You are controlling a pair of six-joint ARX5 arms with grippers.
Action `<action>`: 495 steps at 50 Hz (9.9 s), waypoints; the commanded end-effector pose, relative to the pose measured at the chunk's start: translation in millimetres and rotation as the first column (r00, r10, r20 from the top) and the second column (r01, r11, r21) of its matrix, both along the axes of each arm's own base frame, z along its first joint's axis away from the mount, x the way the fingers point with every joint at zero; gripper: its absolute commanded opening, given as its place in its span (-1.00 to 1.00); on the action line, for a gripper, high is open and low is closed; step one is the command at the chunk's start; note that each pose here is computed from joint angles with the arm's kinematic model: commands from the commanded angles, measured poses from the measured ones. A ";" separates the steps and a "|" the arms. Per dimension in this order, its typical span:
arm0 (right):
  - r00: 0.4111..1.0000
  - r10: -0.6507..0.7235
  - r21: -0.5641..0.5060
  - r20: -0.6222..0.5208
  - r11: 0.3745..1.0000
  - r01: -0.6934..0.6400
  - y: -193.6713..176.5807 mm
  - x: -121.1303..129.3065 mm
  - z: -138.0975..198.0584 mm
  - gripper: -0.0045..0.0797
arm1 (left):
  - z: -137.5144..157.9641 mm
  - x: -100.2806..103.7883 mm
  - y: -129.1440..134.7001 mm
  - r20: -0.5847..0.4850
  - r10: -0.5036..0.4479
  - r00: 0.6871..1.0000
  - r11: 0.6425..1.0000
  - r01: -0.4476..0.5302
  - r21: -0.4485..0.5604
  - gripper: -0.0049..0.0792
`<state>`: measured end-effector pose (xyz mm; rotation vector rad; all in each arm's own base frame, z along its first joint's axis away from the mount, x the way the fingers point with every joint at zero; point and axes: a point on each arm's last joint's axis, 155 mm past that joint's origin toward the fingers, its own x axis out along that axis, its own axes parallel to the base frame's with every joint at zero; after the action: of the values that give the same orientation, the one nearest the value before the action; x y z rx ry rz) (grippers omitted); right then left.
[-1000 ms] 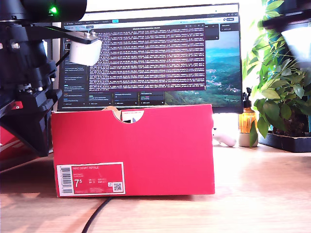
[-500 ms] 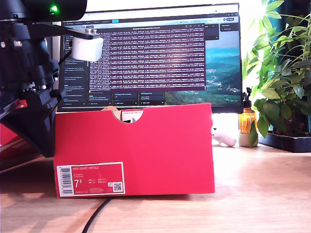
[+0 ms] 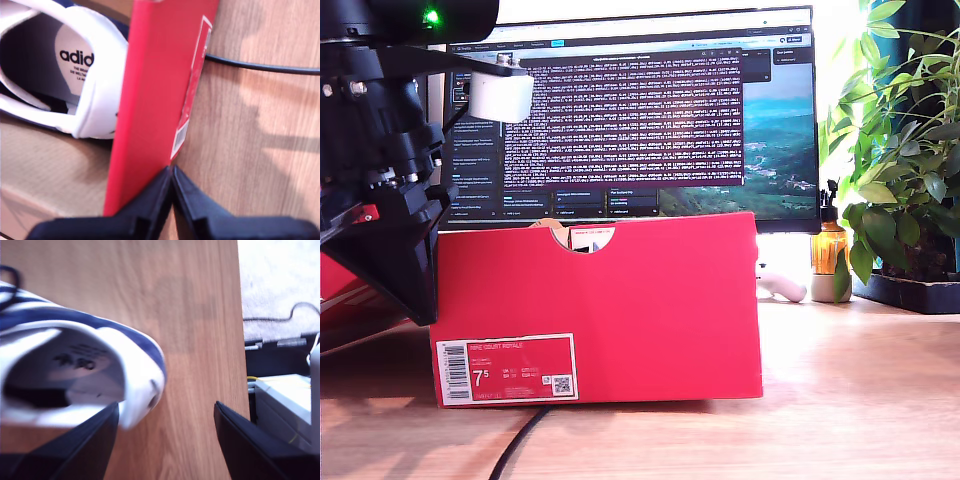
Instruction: Pack the blue shoes by picking the first shoe and placing it inside the red shoebox, left side, then picking and rotating the second shoe and placing it in the shoebox
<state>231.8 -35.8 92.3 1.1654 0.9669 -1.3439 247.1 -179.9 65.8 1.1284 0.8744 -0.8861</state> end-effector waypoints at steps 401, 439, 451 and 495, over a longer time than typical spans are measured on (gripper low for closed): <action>-0.054 0.989 -0.815 -0.141 -0.146 -0.561 30.1 131.3 114.0 -0.92 | 168.5 34.2 94.9 0.008 0.602 0.799 0.387 -0.283 -0.878 -0.92; 0.021 0.998 -0.935 -0.057 -0.046 -0.353 15.8 59.0 110.5 -0.92 | 154.4 16.3 143.3 -0.045 0.820 0.570 0.135 -0.269 -0.954 -0.92; -0.008 0.999 -0.950 -0.033 -0.033 -0.312 28.5 39.4 95.1 -0.92 | 156.7 4.0 152.4 -0.084 0.852 0.517 0.032 -0.211 -0.977 -0.92; -0.134 0.984 -0.938 -0.117 -0.154 -0.311 58.7 11.6 52.7 -0.92 | 92.6 -6.9 143.6 -0.015 0.842 0.539 0.130 -0.229 -0.965 -0.92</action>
<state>242.6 20.0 160.1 0.0066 0.1093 0.1417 239.8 -35.6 160.4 -0.1081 0.1271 -0.1564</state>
